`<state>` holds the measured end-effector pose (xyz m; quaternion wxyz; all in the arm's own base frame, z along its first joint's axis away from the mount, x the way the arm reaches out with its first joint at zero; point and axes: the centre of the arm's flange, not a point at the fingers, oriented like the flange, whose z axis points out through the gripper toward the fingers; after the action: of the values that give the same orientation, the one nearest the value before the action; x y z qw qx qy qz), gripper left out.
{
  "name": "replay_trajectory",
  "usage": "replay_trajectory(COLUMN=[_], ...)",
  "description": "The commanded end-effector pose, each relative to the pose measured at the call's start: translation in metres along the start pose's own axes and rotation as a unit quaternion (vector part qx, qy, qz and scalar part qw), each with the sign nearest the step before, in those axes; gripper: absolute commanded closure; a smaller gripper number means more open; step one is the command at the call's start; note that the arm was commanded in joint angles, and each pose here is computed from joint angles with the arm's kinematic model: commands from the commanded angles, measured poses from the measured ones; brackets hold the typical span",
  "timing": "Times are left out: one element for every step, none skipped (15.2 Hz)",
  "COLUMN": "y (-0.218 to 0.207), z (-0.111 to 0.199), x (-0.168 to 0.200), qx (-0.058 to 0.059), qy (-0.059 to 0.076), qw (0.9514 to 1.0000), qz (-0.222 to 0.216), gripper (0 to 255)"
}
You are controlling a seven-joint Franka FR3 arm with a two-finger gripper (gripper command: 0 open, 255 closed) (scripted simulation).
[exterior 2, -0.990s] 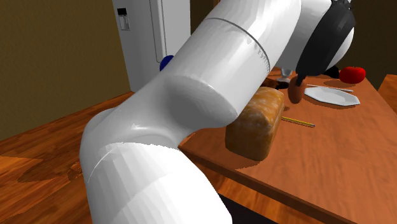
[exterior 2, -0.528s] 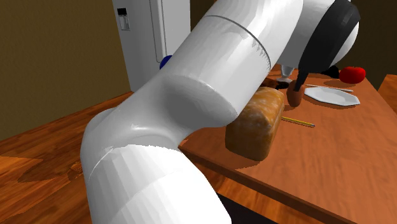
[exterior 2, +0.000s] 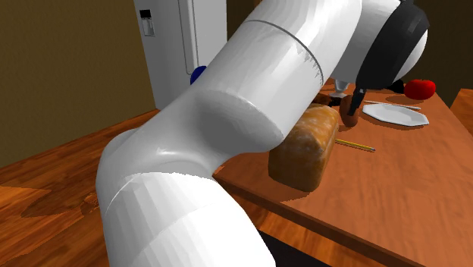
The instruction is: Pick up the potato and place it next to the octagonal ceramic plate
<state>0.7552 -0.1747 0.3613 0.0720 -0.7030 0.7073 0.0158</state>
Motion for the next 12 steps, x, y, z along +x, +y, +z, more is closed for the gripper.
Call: replay_trajectory(y=[0.002, 0.002, 0.002, 0.002, 0.001, 0.002, 0.002, 0.002, 0.002, 0.002, 0.002, 0.001], z=[0.008, 0.008, 0.008, 0.008, 0.009, 0.009, 0.009, 0.009, 0.008, -0.005, -0.019, -0.032], x=[0.003, 0.003, 0.003, 0.004, 0.003, 0.004, 0.004, 0.004, 0.003, 0.003, 0.003, 0.003], qx=[-0.006, -0.006, -0.006, -0.006, -0.006, -0.006, -0.006, -0.006, -0.006, -0.006, -0.006, -0.006], qy=[0.001, 0.001, 0.001, 0.000, 0.000, 0.000, 0.000, 0.000, 0.001, 0.001, 0.001, 0.001], qw=[1.0000, 1.0000, 1.0000, 1.0000, 1.0000, 1.0000, 1.0000, 1.0000, 1.0000, 1.0000, 1.0000, 1.0000], qz=[0.002, 0.002, 0.002, 0.002, 0.002, 0.002, 0.002, 0.002, 0.002, 0.002, 0.002, 0.002], gripper=[255, 255, 255, 0, 0, 0, 0, 0, 0, 0, 0, 0])
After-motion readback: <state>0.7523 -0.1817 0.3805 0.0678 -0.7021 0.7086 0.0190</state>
